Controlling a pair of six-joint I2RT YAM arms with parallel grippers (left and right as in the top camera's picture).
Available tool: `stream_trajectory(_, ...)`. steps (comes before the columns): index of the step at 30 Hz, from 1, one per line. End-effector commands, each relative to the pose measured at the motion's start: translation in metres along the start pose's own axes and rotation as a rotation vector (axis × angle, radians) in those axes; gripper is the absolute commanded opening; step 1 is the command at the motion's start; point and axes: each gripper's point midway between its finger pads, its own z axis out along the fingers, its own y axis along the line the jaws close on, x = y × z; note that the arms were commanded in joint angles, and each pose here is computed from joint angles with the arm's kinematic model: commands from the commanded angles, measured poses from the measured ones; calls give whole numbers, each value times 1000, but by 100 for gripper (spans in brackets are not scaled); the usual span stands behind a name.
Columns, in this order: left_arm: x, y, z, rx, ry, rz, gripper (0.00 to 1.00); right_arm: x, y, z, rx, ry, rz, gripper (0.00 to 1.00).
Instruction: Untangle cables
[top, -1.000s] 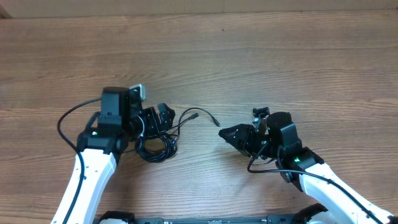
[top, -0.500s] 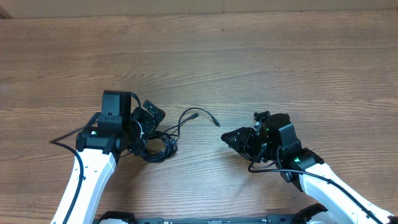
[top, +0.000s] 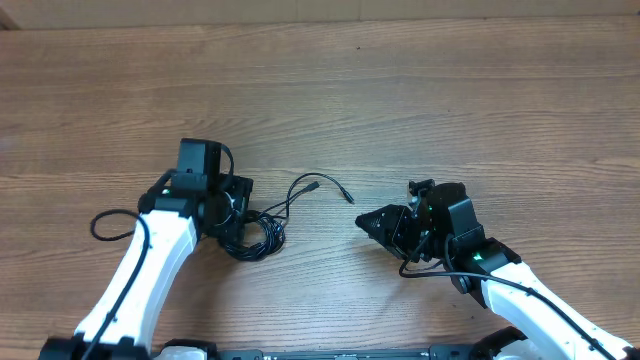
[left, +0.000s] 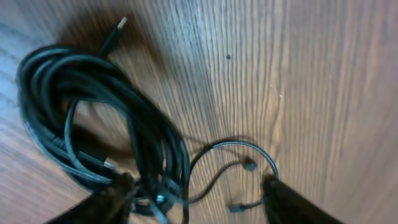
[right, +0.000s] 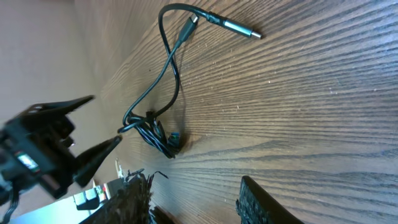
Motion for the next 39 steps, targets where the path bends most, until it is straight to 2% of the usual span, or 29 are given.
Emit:
stream_trajectory(1, -6, -6, 8, -10, -20, -66, 61, -1, -1, 0, 5, -3, -4, 43)
stream_trajectory(7, -8, -4, 15, -29, -20, -60, 49, 0, -2, 0, 10, -1, -1, 44)
stream_trajectory(10, -17, -3, 15, -33, -74, 14, 44, 0, -3, 0, 13, 1, 1, 44)
stream_trajectory(11, -21, -3, 14, -35, -93, 40, 45, 0, -3, 0, 14, 1, 2, 44)
stream_trajectory(14, -29, -10, 13, -20, -142, 187, 56, 2, -6, 0, 23, 7, 5, 44)
stream_trajectory(15, -30, -17, 13, -1, -151, 290, 61, 3, -7, 0, 29, 10, 2, 44)
stream_trajectory(17, -28, -34, 12, 49, -156, 551, 80, 4, -9, 0, 38, 15, -11, 44)
stream_trajectory(18, -26, -38, 10, 61, -150, 631, 85, 5, -10, 0, 42, 17, -8, 44)
stream_trajectory(20, -25, -47, 3, 66, -160, 806, 87, 6, -13, 0, 52, 23, 0, 44)
stream_trajectory(21, -24, -56, -9, 56, -170, 955, 88, 7, -14, 0, 57, 26, 3, 44)
stream_trajectory(22, -25, -60, -17, 45, -177, 1043, 89, 7, -14, 0, 57, 25, 3, 44)
stream_trajectory(23, -24, -69, -31, 27, -194, 1214, 100, 5, -15, 0, 62, 17, 3, 44)
stream_trajectory(25, -23, -80, -42, 23, -222, 1447, 94, 2, -17, 0, 73, -1, 2, 44)
stream_trajectory(27, -23, -79, -43, -6, -223, 1653, 100, 0, -18, 0, 81, -14, 2, 45)
stream_trajectory(29, -22, -69, -41, -50, -189, 1811, 100, -1, -19, 0, 84, -19, 2, 49)
stream_trajectory(31, -22, -59, -40, -87, -147, 1915, 93, -1, -19, 0, 85, -18, 2, 56)
stream_trajectory(35, -22, -29, -35, -171, -24, 2097, 89, 0, -28, -1, 126, -22, 21, 83)
stream_trajectory(37, -27, -21, -32, -217, -9, 2155, 87, -1, -36, -2, 159, -37, 31, 91)
stream_trajectory(38, -30, -20, -31, -236, -15, 2166, 90, -2, -39, -3, 176, -44, 36, 94)
stream_trajectory(39, -39, -20, -29, -277, -44, 2158, 98, -2, -45, -4, 202, -52, 44, 99)
